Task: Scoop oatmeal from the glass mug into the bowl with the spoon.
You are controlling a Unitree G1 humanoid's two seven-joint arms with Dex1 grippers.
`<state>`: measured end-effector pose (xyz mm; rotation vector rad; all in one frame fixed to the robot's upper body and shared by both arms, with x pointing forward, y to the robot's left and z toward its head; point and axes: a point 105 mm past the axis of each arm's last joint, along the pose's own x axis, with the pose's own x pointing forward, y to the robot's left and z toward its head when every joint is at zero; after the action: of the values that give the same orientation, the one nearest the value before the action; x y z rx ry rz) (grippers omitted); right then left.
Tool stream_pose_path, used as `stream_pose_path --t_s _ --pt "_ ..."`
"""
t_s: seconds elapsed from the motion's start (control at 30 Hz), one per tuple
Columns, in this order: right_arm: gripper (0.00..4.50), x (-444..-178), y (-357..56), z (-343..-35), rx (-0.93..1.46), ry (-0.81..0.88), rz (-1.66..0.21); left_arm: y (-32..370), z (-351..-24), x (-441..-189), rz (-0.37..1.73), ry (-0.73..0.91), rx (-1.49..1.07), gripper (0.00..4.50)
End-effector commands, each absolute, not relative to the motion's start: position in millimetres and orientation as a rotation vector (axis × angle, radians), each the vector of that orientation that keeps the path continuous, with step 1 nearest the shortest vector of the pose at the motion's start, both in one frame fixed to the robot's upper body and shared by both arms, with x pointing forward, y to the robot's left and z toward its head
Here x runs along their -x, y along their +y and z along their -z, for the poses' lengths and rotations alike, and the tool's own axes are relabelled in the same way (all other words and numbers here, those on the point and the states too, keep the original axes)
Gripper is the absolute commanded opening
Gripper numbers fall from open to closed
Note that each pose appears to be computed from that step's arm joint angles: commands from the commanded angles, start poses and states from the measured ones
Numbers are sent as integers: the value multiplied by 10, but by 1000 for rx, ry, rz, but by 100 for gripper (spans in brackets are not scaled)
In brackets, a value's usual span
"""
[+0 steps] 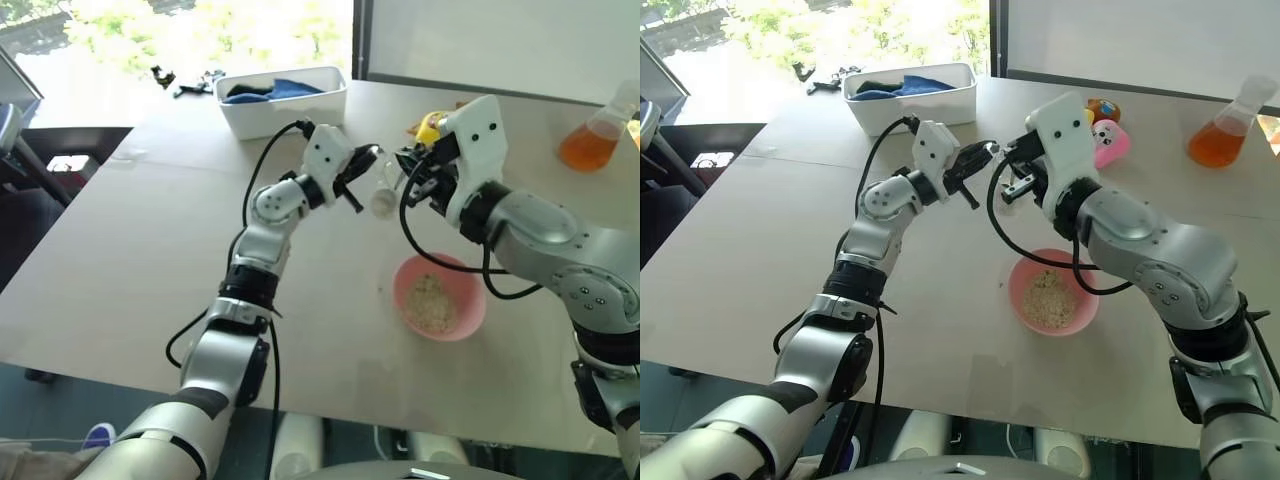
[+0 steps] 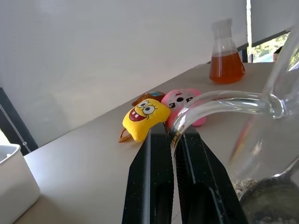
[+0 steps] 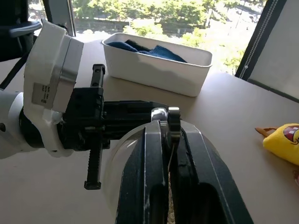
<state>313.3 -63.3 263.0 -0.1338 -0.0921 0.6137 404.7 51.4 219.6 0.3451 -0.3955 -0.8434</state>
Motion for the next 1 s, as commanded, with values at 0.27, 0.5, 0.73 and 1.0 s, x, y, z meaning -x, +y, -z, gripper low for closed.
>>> stream_pose_path --t_s 0.27,0.5,0.73,1.0 --pt "0 -3107 -806 -2872 -66 -117 -580 460 -2385 -3997 841 -482 -367 5" --pt "0 -3109 -1004 -2956 -226 -103 -530 445 -2322 -3987 847 -469 -374 5" --pt "0 -3045 -1001 -2872 -334 -28 -550 386 -2366 -3970 865 -478 -364 5" --pt "0 -3025 -1038 -2895 -403 -1 -537 361 -2377 -3959 874 -482 -368 5"
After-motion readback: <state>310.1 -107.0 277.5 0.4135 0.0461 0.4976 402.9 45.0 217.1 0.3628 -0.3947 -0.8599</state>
